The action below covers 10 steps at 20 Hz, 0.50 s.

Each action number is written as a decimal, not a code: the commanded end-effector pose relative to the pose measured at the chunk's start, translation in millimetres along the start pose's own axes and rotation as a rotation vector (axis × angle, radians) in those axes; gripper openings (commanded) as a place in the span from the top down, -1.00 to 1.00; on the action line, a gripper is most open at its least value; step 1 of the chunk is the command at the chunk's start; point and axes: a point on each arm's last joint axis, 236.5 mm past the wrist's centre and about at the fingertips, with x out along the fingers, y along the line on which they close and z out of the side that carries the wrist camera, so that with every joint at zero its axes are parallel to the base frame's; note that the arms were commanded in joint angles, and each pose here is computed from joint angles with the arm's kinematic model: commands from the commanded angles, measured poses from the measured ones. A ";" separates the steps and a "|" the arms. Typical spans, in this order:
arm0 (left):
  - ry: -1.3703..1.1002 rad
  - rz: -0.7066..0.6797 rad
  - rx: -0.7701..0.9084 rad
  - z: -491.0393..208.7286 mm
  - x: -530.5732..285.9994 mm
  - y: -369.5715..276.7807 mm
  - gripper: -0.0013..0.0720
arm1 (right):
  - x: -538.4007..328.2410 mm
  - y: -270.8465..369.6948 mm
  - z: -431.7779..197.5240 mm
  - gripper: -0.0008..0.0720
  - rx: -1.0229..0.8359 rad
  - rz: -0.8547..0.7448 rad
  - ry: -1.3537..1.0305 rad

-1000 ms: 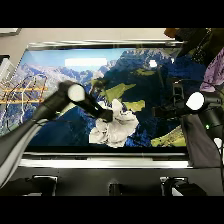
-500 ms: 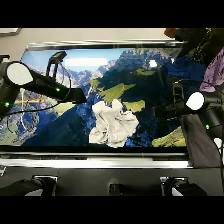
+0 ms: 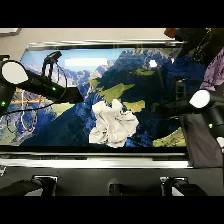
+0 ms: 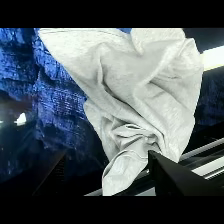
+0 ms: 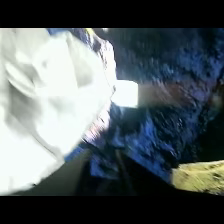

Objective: Fold the clothes and pants, and hang the long-sleeved shirts on hangers.

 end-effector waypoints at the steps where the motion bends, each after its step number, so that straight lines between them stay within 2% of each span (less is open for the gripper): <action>1: 0.000 0.004 -0.045 0.0 -0.7 1.3 -0.61 | -24.8 -32.9 32.9 0.23 0.214 0.056 -0.106; 3: -0.001 0.008 -0.044 0.2 -0.7 2.4 -0.61 | -21.8 -75.6 28.0 -0.02 0.371 0.082 -0.116; 5: -0.003 0.015 -0.043 0.5 -0.6 3.9 -0.61 | 1.3 -77.6 8.2 -0.08 0.510 0.206 -0.076; 6: -0.006 0.016 -0.044 1.3 -0.5 4.3 -0.61 | 19.3 -72.0 -5.8 -0.08 0.548 0.258 -0.042; 8: -0.018 0.021 -0.042 4.2 -0.6 5.6 -0.61 | 55.6 -59.8 -38.5 -0.35 0.590 0.299 0.062; 10: -0.032 0.021 -0.043 7.7 -0.6 5.9 -0.62 | 85.5 -46.2 -57.2 -0.35 0.583 0.301 0.131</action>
